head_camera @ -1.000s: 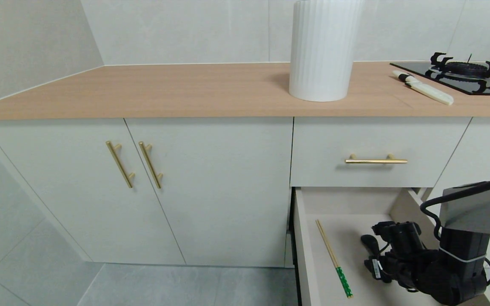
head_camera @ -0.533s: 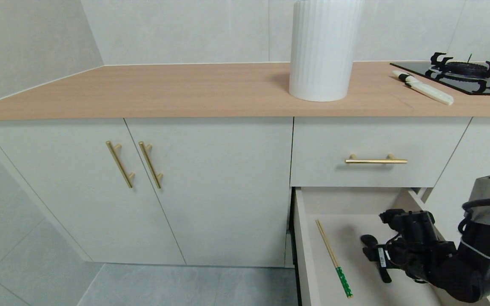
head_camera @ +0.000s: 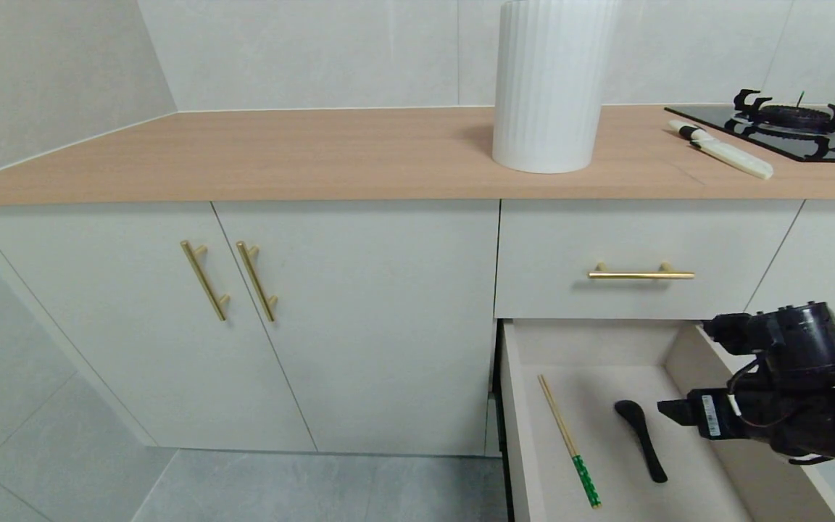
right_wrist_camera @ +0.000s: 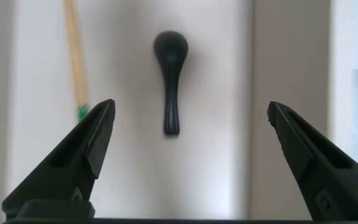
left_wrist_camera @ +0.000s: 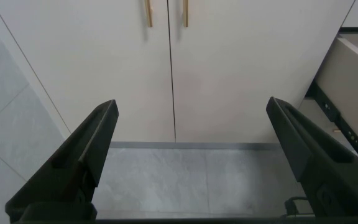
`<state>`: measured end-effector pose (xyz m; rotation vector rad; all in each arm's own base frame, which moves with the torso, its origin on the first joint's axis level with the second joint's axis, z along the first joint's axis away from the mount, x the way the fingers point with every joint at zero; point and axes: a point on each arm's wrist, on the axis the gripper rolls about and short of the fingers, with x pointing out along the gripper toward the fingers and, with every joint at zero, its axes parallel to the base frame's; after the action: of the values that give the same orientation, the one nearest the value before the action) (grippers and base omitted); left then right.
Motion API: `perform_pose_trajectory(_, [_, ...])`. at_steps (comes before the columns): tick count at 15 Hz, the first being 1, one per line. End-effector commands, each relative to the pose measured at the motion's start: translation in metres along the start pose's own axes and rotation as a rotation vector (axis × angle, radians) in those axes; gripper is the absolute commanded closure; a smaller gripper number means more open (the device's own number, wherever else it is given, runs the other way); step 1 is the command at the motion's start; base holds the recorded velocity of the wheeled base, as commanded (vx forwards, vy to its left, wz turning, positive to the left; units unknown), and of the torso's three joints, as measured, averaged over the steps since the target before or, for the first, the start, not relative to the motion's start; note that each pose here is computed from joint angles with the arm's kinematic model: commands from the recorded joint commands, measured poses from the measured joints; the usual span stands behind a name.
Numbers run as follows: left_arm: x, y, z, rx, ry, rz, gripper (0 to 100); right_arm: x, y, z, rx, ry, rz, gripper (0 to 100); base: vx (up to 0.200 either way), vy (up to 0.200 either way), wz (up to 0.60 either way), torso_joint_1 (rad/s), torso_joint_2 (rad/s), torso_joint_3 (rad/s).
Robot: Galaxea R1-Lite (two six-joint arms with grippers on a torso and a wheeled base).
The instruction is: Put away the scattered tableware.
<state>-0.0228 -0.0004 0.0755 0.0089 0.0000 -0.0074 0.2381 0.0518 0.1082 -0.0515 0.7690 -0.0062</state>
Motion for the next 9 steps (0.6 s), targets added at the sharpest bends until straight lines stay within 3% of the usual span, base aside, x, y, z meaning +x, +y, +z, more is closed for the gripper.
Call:
perform_pose_trajectory(1, [0.0000,0.0000,0.0000,-0.001,0.000,0.001,0,-0.0739,-0.0095,0.0254,0.019,-0.121,0.080,0,0.000,0.000,0.00,0.000,0.00,0.000])
perform_pose_trajectory(5, [0.0000,0.0000,0.0000,-0.003,0.000,0.001,0,-0.0737,-0.0081,0.0207,0.000,-0.052,0.077,0,0.000,0.000,0.00,0.000,0.00,0.000])
perform_pose_trajectory(9, [0.0000,0.0000,0.0000,-0.004,0.000,0.001,0,-0.0809,-0.0097,0.0173,-0.020,-0.030,0.075,0,-0.200,0.000,0.00,0.004,0.00,0.000])
